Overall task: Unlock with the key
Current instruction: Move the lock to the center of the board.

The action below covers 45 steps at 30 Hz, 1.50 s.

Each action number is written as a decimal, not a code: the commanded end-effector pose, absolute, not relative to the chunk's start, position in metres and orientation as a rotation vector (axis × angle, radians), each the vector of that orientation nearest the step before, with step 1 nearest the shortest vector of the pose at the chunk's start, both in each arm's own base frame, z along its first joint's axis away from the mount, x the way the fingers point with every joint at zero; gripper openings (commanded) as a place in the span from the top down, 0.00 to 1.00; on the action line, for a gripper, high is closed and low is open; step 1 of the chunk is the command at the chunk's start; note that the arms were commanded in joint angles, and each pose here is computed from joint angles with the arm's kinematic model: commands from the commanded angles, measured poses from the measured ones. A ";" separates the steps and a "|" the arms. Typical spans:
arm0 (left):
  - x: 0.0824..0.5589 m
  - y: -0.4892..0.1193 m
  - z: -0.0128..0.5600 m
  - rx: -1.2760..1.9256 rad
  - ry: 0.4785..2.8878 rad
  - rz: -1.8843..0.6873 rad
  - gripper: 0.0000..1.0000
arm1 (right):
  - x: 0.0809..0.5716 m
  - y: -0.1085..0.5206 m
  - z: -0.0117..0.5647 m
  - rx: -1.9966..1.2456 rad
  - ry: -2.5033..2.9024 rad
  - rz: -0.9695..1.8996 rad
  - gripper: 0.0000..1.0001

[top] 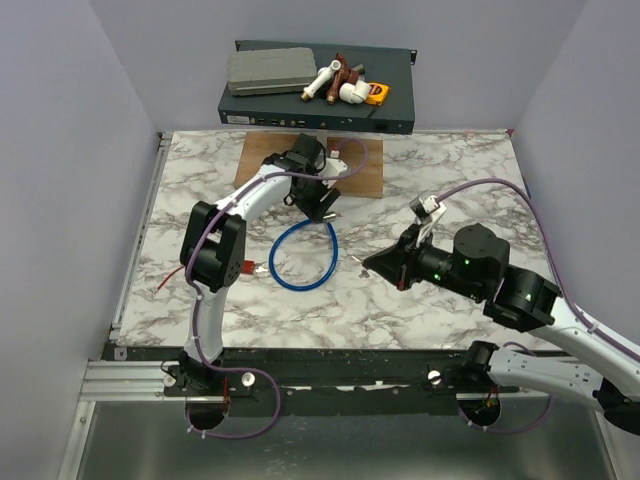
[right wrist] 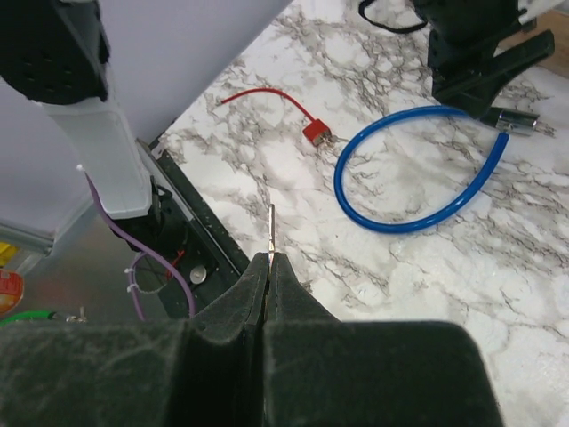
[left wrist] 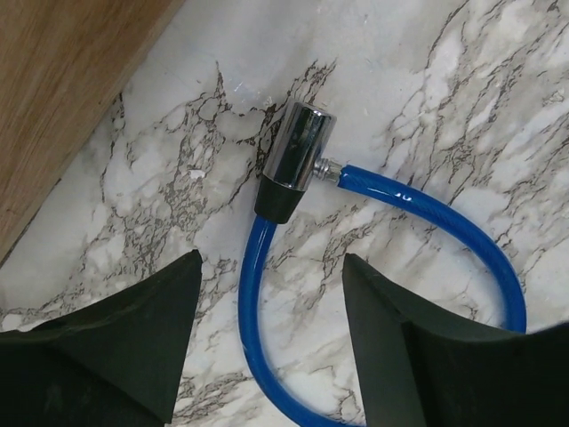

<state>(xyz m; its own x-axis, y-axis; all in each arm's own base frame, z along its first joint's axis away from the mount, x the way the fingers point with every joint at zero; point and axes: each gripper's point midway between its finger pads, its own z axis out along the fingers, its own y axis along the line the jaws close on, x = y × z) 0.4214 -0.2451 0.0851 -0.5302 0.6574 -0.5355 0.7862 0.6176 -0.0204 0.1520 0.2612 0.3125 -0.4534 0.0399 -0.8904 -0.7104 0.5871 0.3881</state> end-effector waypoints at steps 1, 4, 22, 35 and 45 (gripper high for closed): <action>0.415 -0.246 0.071 1.195 2.426 -0.375 0.39 | 0.157 0.262 0.340 -0.526 1.782 0.973 0.99; 0.412 -0.247 0.067 1.216 2.440 -0.398 0.39 | 0.157 0.265 0.343 -0.541 1.776 0.977 0.99; 0.409 -0.241 0.044 1.278 2.559 -0.382 0.49 | 0.158 0.275 0.365 -0.583 1.715 1.003 0.99; 0.356 -0.266 0.030 1.525 2.503 -0.342 0.78 | 0.158 0.277 0.376 -0.613 1.688 0.996 0.99; 0.321 -0.286 0.045 1.554 2.462 -0.444 0.48 | 0.155 0.274 0.378 -0.607 1.685 1.004 0.99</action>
